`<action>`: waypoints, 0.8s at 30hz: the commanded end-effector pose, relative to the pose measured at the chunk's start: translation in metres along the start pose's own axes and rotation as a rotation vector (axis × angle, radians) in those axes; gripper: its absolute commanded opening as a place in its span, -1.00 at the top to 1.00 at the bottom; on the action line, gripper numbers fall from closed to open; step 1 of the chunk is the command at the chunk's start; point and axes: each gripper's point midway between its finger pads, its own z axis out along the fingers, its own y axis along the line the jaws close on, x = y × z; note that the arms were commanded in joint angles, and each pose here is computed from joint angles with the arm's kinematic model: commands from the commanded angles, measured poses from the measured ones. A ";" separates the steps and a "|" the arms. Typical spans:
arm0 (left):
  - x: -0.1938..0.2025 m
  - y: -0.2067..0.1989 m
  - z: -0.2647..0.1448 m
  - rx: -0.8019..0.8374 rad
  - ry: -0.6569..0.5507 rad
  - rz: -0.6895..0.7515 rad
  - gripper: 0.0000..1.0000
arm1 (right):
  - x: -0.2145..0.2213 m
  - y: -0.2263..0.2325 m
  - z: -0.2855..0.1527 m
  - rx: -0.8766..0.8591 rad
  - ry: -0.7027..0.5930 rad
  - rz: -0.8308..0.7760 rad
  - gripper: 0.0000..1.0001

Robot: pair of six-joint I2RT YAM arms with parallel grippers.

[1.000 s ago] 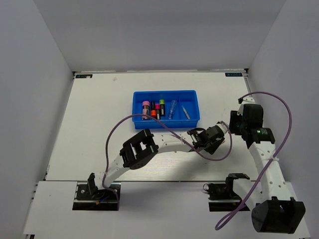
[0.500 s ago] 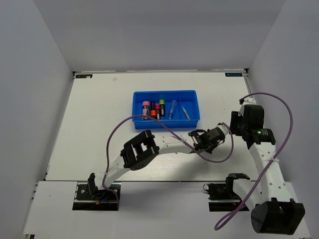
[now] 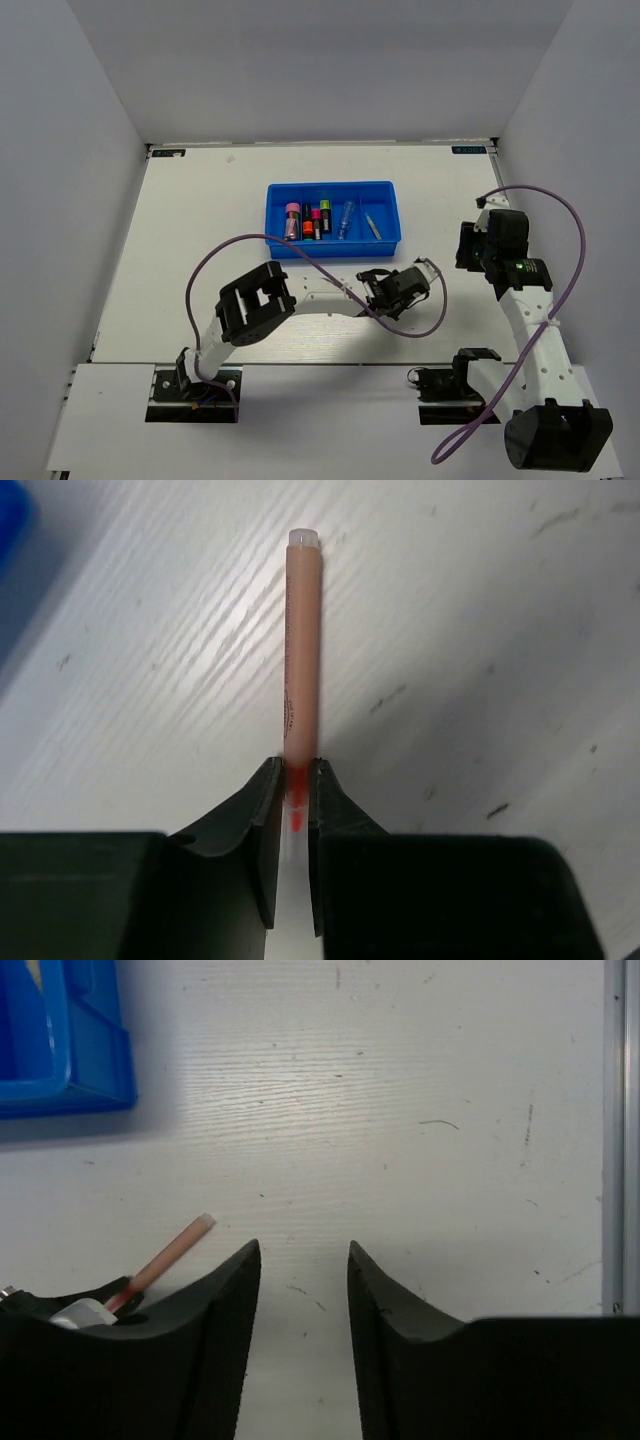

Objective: Sort the stationery into containers
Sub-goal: Pick up the pen from the center of the board.

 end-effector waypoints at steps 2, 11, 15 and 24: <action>0.003 0.013 -0.047 -0.001 0.053 0.052 1.00 | -0.010 0.008 -0.003 -0.041 -0.046 0.006 0.73; -0.070 0.065 -0.094 -0.052 -0.104 -0.072 1.00 | -0.007 0.012 -0.002 -0.065 -0.040 -0.004 0.81; -0.102 0.099 -0.102 -0.068 -0.165 -0.173 1.00 | -0.005 0.019 -0.002 -0.105 -0.038 -0.009 0.81; -0.141 0.172 -0.072 -0.182 -0.247 -0.537 1.00 | -0.003 0.025 -0.004 -0.137 -0.037 -0.008 0.78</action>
